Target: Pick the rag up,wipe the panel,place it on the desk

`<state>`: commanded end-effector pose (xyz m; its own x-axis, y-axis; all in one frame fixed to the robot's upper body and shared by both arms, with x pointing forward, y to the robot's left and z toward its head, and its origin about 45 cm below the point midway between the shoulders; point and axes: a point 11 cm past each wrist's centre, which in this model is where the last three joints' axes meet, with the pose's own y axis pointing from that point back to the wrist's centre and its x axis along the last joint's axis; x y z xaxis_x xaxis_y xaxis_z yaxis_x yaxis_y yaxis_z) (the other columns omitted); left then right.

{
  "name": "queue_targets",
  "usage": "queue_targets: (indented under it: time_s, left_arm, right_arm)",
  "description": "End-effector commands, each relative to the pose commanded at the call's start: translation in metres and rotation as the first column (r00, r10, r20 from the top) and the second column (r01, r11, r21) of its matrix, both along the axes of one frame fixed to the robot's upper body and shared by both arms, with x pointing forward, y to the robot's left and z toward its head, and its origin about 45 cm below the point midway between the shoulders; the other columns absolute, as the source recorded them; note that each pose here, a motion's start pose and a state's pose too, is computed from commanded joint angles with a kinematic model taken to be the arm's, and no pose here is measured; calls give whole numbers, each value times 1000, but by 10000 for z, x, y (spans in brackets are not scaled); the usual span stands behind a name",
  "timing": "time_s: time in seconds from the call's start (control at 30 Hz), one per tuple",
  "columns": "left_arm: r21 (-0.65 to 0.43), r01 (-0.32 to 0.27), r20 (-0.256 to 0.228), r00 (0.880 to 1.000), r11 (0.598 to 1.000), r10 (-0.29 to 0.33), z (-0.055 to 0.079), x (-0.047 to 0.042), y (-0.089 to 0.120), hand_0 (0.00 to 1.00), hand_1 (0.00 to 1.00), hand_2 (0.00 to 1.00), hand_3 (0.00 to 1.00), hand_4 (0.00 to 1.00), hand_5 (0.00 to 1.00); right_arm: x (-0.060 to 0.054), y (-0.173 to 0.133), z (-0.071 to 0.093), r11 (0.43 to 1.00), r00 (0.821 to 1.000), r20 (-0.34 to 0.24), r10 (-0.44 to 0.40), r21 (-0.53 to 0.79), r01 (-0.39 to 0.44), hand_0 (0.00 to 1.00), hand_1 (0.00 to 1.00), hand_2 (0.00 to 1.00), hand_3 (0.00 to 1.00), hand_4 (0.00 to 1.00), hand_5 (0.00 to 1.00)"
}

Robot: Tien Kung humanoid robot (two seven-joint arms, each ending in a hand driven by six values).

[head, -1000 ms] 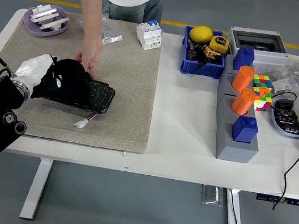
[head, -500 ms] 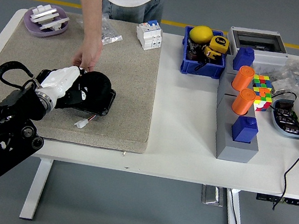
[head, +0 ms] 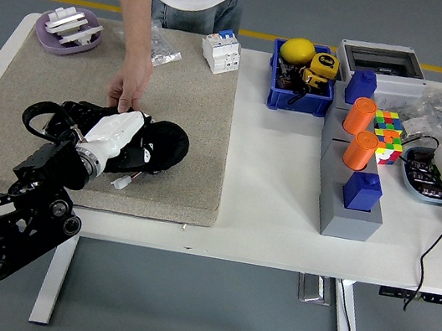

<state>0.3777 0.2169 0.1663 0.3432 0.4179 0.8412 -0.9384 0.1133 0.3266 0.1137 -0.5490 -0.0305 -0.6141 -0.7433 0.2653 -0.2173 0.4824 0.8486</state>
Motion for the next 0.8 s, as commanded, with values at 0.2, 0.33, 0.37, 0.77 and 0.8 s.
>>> queue_targets:
  time_s: [0.2, 0.33, 0.37, 0.77, 0.8]
  left_arm:
    - [-7, -16, -2, 1000, 1000, 16, -10, 13, 20, 333, 701, 821, 544, 52, 2]
    - [-10, -50, -16, 999, 999, 50, -58, 32, 123, 335, 700, 821, 543, 53, 2]
    - [-5, -61, -16, 998, 998, 61, -66, 36, 160, 335, 700, 821, 543, 53, 2]
    - [20, -176, -5, 984, 984, 176, -81, 80, 585, 338, 698, 818, 543, 64, 2]
    - [20, -190, -5, 982, 982, 190, -80, 87, 628, 338, 698, 818, 543, 64, 2]
  right_arm:
    - [11, 3, 2, 1000, 1000, 2, 1, -1, -1, 739, 619, 603, 554, 896, 419]
    - [3, 5, -3, 1000, 1000, 1, 0, 0, 0, 739, 619, 602, 554, 896, 419]
    - [0, 6, -4, 1000, 1000, 0, 0, 0, 0, 739, 619, 602, 554, 896, 419]
    - [-23, 0, -6, 1000, 1000, -4, -3, -2, 3, 738, 619, 602, 554, 896, 419]
    - [-26, 0, -7, 1000, 1000, -4, -3, -2, 3, 738, 619, 602, 554, 896, 419]
